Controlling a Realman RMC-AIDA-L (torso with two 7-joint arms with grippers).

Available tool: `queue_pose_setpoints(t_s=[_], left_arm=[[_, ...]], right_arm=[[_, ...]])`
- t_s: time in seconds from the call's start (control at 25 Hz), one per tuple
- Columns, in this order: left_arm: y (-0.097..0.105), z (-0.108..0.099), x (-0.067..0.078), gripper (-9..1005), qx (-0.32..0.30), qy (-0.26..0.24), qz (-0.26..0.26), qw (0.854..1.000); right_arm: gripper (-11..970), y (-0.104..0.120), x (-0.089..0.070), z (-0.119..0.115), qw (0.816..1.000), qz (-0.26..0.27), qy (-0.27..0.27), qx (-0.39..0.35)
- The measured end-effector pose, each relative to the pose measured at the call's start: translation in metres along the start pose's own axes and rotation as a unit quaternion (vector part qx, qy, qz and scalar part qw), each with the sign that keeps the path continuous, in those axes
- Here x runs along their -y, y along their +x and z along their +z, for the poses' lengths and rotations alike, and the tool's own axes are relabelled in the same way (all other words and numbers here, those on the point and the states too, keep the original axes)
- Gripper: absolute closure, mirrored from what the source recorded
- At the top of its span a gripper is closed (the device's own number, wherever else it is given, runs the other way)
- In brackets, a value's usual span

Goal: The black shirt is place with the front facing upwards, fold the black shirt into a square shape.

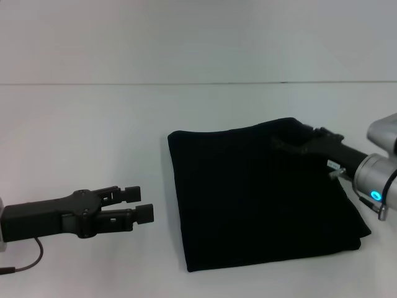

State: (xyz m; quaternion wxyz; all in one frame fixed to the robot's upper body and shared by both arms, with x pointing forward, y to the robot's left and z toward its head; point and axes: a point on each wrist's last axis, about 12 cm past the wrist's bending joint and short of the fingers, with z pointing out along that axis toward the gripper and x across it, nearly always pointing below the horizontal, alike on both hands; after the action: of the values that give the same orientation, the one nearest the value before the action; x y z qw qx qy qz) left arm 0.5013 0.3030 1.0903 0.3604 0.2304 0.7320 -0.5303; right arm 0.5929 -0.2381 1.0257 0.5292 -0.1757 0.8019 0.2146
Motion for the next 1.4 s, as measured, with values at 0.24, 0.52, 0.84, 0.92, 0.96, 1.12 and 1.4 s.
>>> queue_pose_setpoints(t_s=[0.24, 0.52, 0.84, 0.92, 0.96, 1.12, 1.4], left_arm=[[-0.009, 0.0, -0.005, 59, -0.008, -0.012, -0.096, 0.995], [-0.025, 0.001, -0.016, 59, -0.021, -0.051, -0.212, 0.976], [-0.03, 0.025, -0.041, 61, -0.037, -0.161, -0.362, 0.917], [-0.032, 0.035, -0.044, 61, -0.04, -0.168, -0.366, 0.915], [-0.032, 0.035, -0.044, 61, -0.04, -0.168, -0.366, 0.915], [-0.036, 0.061, -0.046, 62, -0.059, -0.167, -0.361, 0.916], [-0.039, 0.082, -0.049, 63, -0.061, -0.178, -0.367, 0.911]], right_arm=[[45, -0.007, 0.008, -0.035, 0.995, -0.006, -0.044, 0.09], [44, 0.009, -0.001, -0.083, 0.981, -0.078, -0.151, 0.097], [44, 0.036, -0.013, -0.1, 0.971, -0.118, -0.206, 0.038], [44, 0.04, -0.015, -0.101, 0.969, -0.126, -0.211, 0.03], [44, 0.042, -0.015, -0.102, 0.968, -0.129, -0.212, 0.026], [44, 0.045, -0.015, -0.105, 0.968, -0.133, -0.212, 0.019], [44, 0.045, -0.013, -0.107, 0.968, -0.134, -0.21, 0.019]])
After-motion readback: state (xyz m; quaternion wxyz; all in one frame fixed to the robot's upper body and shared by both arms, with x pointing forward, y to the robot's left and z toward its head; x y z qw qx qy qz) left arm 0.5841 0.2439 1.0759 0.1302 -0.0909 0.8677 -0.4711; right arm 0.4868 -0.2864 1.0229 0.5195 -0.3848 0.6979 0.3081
